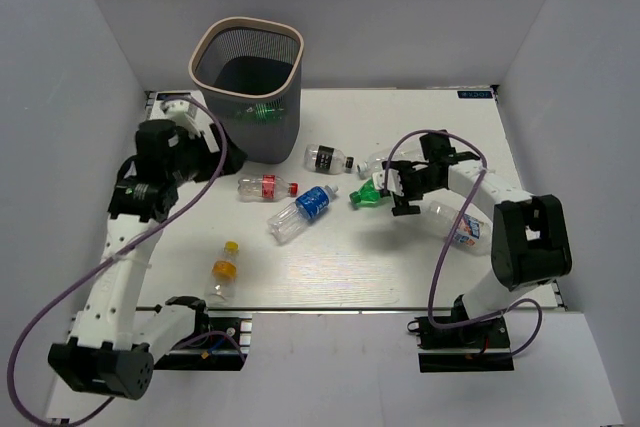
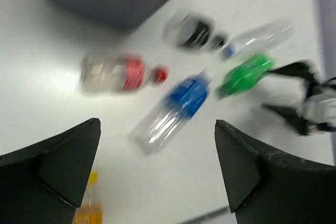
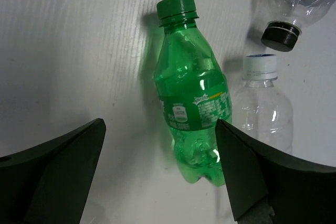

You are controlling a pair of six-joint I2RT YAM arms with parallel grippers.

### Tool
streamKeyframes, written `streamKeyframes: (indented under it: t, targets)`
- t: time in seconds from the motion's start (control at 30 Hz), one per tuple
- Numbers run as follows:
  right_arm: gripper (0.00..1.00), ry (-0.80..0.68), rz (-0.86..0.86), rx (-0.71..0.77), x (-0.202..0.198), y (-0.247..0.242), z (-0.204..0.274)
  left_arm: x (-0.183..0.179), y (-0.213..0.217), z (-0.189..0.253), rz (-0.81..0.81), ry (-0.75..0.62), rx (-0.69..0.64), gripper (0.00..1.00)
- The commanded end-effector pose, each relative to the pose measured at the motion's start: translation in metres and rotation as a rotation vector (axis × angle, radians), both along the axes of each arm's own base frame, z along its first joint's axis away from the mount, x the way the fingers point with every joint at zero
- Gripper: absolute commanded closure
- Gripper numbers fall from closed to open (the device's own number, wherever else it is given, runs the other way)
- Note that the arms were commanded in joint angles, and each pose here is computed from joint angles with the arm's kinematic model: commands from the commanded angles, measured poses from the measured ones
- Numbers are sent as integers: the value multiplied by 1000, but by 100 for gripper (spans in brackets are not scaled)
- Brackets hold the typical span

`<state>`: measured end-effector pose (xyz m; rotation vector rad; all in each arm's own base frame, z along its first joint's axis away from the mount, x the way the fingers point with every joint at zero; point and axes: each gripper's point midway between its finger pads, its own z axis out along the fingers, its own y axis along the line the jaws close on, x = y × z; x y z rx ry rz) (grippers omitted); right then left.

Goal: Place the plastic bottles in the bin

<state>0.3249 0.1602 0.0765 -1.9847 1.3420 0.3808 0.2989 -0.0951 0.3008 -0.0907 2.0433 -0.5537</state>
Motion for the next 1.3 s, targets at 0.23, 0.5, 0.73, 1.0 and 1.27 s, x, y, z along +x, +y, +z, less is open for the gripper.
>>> streamKeyframes:
  t: [0.23,0.5,0.73,1.0,1.27]
  targets:
    - [10,-156,32,-75,49,21,-6,-54,24,-136,137,508,83,1]
    - [41,-14,94,-206,45,21,-49,-65,25,-166,128,627,115,1]
    - [77,50,151,-198,22,19,-34,-83,21,-197,72,755,141,1]
    - [86,69,129,278,21,100,182,-97,15,-217,33,821,170,1]
    - [80,-113,57,856,65,181,368,-103,16,-222,19,846,222,1]
